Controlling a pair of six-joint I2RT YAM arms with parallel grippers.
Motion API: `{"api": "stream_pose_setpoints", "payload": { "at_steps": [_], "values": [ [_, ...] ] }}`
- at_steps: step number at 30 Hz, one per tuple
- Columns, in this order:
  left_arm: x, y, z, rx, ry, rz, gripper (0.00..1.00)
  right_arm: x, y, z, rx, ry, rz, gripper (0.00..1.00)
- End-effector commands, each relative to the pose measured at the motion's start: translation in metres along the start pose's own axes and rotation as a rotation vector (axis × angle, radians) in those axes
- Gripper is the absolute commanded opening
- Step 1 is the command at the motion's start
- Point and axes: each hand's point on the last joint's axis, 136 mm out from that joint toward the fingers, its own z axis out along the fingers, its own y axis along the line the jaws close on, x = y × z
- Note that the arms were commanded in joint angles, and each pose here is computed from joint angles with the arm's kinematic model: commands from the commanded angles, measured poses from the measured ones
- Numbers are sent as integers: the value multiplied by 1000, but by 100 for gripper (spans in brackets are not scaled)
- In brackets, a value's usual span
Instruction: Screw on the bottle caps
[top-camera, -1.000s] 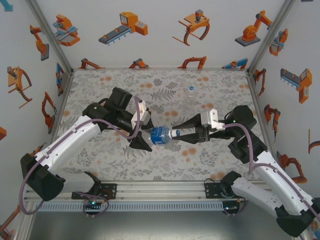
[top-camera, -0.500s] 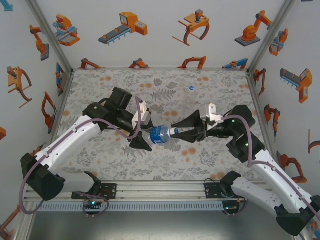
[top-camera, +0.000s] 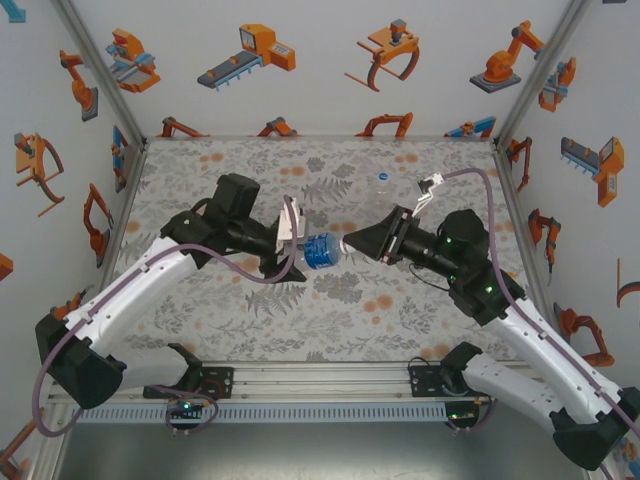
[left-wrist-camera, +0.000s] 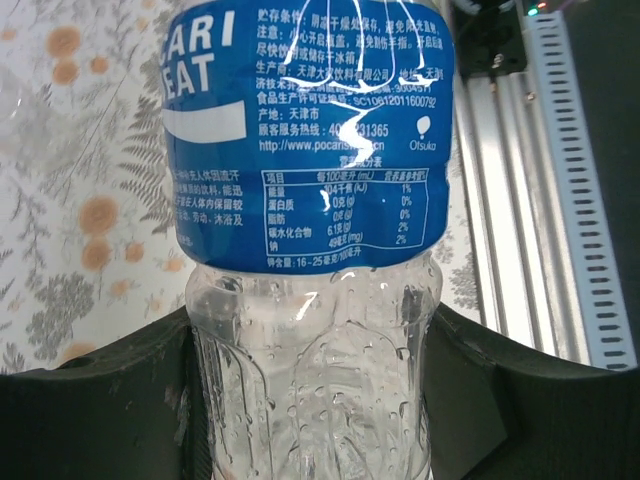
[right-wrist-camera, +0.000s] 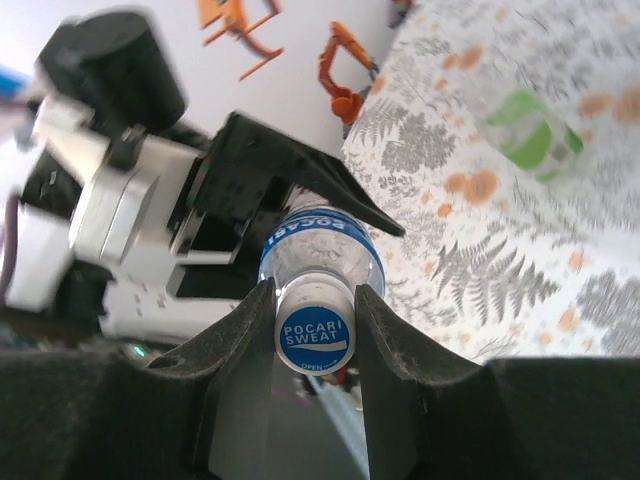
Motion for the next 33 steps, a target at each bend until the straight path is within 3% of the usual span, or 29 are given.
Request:
{"api": "stream_pose_setpoints", "payload": {
  "at_steps": [1,5,9,10,12,16,22,27,33],
  "values": [
    [-19,15,-1,-71,-51,42,0,26,-69,4,287,11,403,0],
    [-10,20,3,-85,-19,29,0,31,-81,7,294,-28,523,0],
    [-4,16,6,-63,-11,48,0,30,-75,16,263,-6,536,0],
    [-4,13,6,-55,-13,56,0,30,-73,17,261,4,522,2],
    [-3,11,7,-44,-16,65,0,28,-70,16,264,15,467,17],
    [0,7,8,-21,-21,71,0,11,-52,8,230,-17,281,41],
    [2,-2,8,15,-20,79,0,-18,-15,-20,213,-66,-66,61],
    [-1,-12,6,66,-40,89,0,-19,14,-29,135,-13,-394,60],
    [-9,-33,2,186,-91,103,0,18,65,-44,-215,87,-915,55]
  ]
}}
